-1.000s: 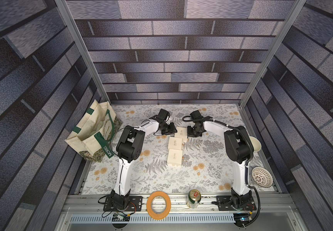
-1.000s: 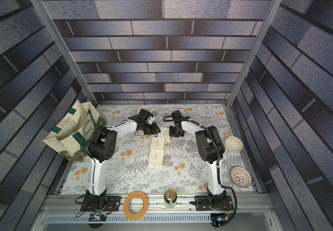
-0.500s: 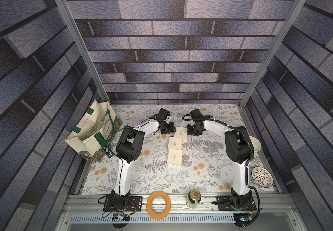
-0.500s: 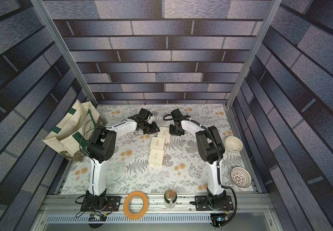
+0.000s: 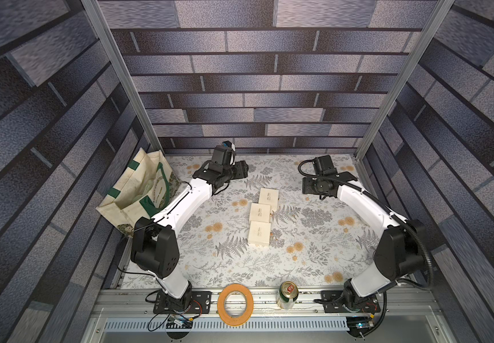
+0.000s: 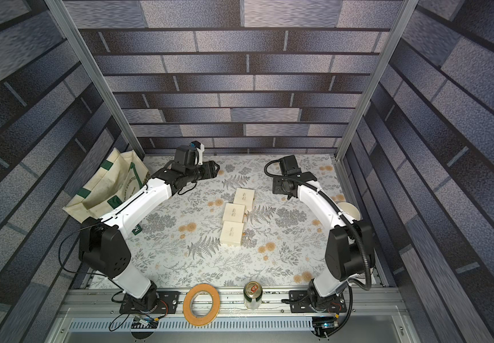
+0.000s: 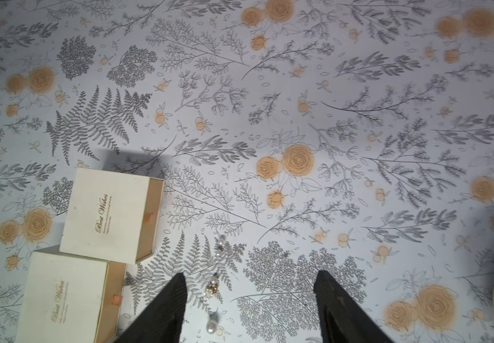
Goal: Take out the earrings from the drawer-style jewelry box
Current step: Reset both arms
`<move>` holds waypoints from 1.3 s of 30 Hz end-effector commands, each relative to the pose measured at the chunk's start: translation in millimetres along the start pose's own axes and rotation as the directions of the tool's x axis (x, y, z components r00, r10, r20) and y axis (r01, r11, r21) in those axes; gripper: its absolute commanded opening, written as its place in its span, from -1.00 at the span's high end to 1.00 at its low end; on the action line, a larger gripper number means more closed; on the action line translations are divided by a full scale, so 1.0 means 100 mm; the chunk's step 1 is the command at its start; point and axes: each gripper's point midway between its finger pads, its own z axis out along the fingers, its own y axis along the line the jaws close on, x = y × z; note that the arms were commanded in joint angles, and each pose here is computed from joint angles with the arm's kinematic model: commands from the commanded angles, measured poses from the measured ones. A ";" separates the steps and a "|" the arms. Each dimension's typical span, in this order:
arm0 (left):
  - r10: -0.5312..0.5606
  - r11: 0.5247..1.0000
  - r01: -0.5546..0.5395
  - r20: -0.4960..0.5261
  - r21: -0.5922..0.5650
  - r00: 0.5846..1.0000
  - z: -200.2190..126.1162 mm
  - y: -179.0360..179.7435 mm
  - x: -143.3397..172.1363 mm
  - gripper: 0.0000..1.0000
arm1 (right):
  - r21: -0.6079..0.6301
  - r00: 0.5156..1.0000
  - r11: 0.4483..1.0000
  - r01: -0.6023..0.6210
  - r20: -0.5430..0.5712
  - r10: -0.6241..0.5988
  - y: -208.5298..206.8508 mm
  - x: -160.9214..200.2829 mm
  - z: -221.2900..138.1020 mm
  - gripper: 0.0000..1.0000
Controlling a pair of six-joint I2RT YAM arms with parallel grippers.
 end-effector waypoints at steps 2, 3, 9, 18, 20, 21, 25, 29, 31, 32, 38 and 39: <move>0.025 0.996 -0.026 -0.015 -0.087 1.000 -0.07 0.26 0.18 -0.99 | 0.072 0.999 0.996 0.043 0.030 -0.045 -0.29 0.11 -0.11 -0.95; 0.029 0.995 -0.030 -0.010 -0.100 1.000 -0.10 0.30 0.19 -0.99 | 0.081 0.998 0.996 0.039 0.043 -0.043 -0.35 0.12 -0.13 -0.99; 0.078 0.982 -0.072 0.028 -0.175 0.997 -0.27 0.61 0.31 -0.99 | 0.134 0.976 0.991 0.010 0.216 -0.039 -0.75 0.16 -0.15 -0.99; 0.087 0.961 -0.040 0.162 -0.272 0.983 -0.56 1.29 0.50 -0.99 | 0.136 0.885 0.991 -0.004 0.461 -0.060 -0.99 0.27 0.02 -1.00; 0.122 0.952 -0.052 0.215 -0.303 0.969 -0.66 1.42 0.53 -0.99 | 0.124 0.858 0.992 -0.003 0.511 -0.061 -0.98 0.30 0.09 -1.00; 0.143 0.947 -0.060 0.245 -0.316 0.959 -0.72 1.48 0.53 -0.99 | 0.121 0.848 0.993 0.006 0.526 -0.069 -0.97 0.32 0.13 -1.00; 0.180 0.930 -0.062 0.302 -0.362 0.936 -0.88 1.75 0.59 -0.99 | 0.116 0.841 0.993 0.007 0.537 -0.068 -0.97 0.40 0.35 -0.96; 0.179 0.922 -0.049 0.308 -0.385 0.934 -0.93 1.95 0.66 -0.99 | 0.118 0.839 0.992 0.042 0.535 -0.099 -0.93 0.33 0.39 -0.95; 0.180 0.918 -0.047 0.311 -0.393 0.933 -0.91 2.04 0.70 -0.99 | 0.125 0.840 0.992 0.033 0.534 -0.096 -0.95 0.34 0.43 -0.96; 0.177 0.919 -0.044 0.309 -0.392 0.934 -0.90 2.07 0.72 -0.99 | 0.122 0.838 0.992 0.037 0.538 -0.097 -0.94 0.36 0.45 -0.96; 0.226 0.910 -0.105 0.266 -0.400 0.937 -0.71 2.18 0.87 -0.99 | 0.138 0.822 0.990 0.008 0.563 -0.084 -1.00 0.41 0.50 -0.99; 0.233 0.910 -0.117 0.258 -0.398 0.938 -0.67 2.20 0.90 -0.99 | 0.137 0.824 0.991 0.007 0.561 -0.083 -1.00 0.41 0.50 -1.00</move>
